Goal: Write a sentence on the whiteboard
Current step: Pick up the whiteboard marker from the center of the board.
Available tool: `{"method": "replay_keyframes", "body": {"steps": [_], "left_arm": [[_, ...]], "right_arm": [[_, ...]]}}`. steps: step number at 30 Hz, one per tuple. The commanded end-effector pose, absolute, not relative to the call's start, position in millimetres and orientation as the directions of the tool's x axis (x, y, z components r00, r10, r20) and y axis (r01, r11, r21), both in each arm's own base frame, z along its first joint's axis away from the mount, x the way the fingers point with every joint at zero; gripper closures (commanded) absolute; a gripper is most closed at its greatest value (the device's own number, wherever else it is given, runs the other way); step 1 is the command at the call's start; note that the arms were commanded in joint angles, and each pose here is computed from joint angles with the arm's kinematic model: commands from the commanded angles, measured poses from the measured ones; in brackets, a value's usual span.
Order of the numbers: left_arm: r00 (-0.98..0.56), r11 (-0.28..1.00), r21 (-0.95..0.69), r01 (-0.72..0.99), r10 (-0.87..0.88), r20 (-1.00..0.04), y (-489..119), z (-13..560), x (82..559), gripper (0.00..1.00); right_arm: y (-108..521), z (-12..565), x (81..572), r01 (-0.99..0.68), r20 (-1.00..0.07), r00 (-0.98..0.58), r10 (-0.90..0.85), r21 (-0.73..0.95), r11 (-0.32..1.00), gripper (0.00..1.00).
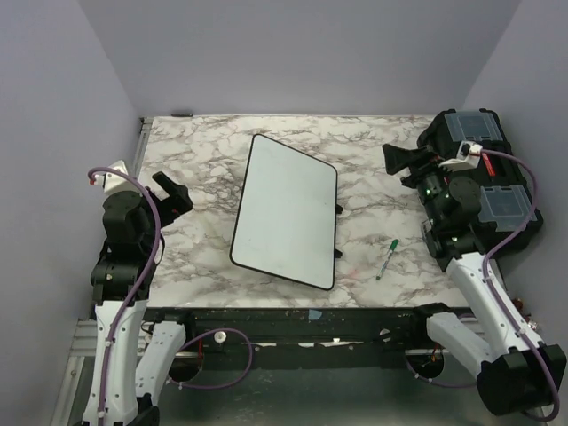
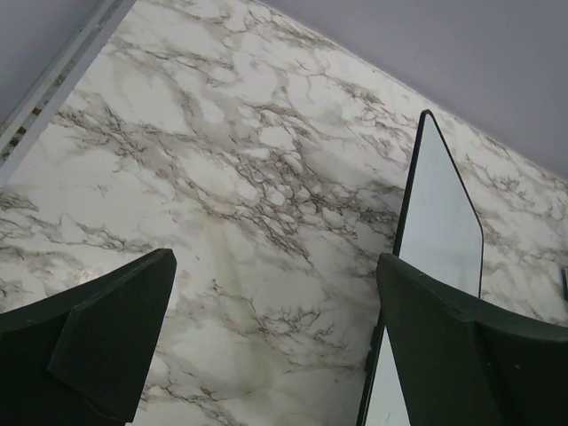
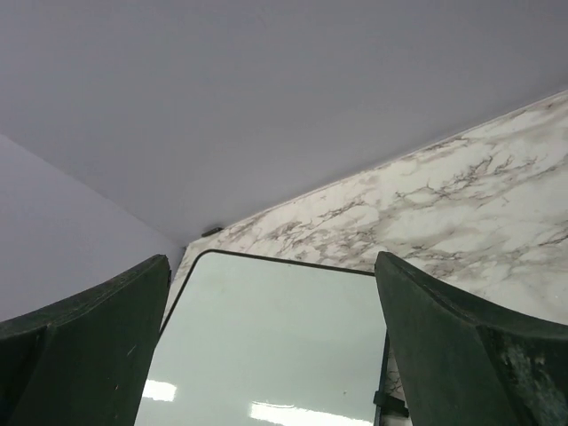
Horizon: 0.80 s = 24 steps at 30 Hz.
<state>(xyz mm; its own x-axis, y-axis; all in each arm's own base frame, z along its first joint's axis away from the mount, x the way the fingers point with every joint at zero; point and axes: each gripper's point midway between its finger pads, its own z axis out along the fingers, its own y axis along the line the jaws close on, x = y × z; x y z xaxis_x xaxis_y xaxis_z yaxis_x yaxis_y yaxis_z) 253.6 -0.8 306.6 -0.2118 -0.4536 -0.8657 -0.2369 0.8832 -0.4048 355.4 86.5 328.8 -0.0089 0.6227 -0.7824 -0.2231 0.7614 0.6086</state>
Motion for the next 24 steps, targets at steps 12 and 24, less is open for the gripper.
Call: {"method": "replay_keyframes", "body": {"steps": [12, 24], "left_arm": [[-0.405, 0.933, -0.360, -0.020, -0.337, -0.850, -41, 248, 239, 0.02], [-0.352, 0.930, -0.365, 0.041, -0.328, -0.876, -49, 262, 236, 0.09]], "right_arm": [[47, 261, 299, 0.182, -0.791, -0.305, 0.530, 0.498, 0.848, 0.00], [40, 153, 245, 0.478, -0.569, -0.537, 0.623, 0.404, 0.780, 0.01]]}}
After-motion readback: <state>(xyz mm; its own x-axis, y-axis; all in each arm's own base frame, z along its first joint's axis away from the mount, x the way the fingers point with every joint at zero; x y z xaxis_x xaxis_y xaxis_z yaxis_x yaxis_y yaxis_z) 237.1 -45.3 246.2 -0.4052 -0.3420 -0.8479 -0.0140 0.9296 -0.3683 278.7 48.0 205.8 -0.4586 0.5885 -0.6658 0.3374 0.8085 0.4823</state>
